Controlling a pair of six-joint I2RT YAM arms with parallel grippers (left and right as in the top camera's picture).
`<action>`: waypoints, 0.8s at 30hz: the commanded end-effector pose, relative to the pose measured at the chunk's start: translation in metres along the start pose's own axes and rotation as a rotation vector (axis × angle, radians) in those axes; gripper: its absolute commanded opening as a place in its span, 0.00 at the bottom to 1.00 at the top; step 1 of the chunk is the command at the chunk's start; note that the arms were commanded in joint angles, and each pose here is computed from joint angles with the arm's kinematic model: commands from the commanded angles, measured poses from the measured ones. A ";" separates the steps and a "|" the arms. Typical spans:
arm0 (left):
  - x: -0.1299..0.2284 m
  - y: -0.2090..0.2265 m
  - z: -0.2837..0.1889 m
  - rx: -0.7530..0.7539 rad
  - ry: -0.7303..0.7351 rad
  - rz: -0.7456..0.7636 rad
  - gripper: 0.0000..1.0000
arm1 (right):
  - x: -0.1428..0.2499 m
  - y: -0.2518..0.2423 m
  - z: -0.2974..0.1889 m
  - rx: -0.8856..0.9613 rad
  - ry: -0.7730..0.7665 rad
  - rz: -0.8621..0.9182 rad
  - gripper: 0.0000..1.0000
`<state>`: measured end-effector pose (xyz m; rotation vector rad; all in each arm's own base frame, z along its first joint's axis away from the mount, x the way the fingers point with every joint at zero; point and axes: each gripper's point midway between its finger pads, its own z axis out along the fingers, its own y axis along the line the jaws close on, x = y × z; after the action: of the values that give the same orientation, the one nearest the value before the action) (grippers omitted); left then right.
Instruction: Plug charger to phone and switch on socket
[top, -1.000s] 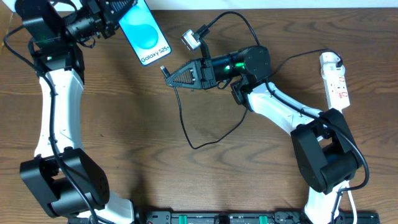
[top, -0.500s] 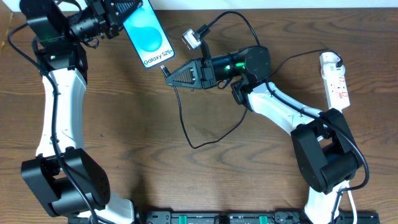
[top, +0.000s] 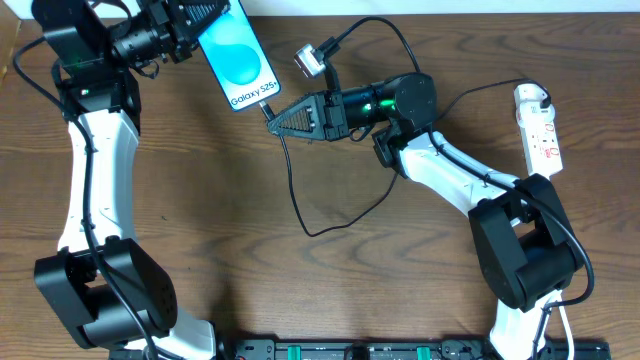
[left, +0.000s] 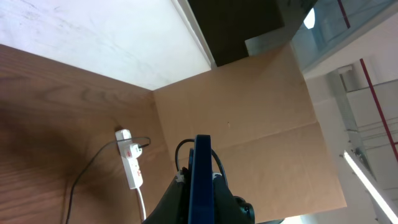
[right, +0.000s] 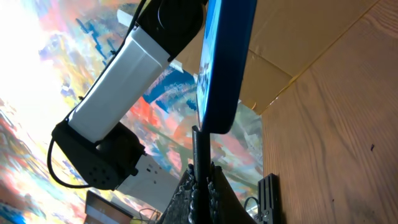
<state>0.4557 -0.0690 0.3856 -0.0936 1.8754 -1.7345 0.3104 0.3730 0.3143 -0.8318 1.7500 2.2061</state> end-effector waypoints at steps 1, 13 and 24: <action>0.003 -0.005 0.007 0.007 0.011 0.008 0.07 | -0.008 0.003 -0.003 0.001 -0.030 -0.034 0.01; 0.003 0.003 0.008 -0.016 -0.004 -0.050 0.07 | -0.011 0.002 -0.007 0.006 -0.037 -0.034 0.01; 0.003 0.003 0.008 -0.016 -0.003 -0.016 0.07 | -0.014 0.001 -0.012 0.013 -0.052 -0.035 0.01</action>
<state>0.4620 -0.0733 0.3770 -0.1689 1.8956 -1.7305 0.3158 0.3673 0.3134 -0.8248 1.7533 2.1936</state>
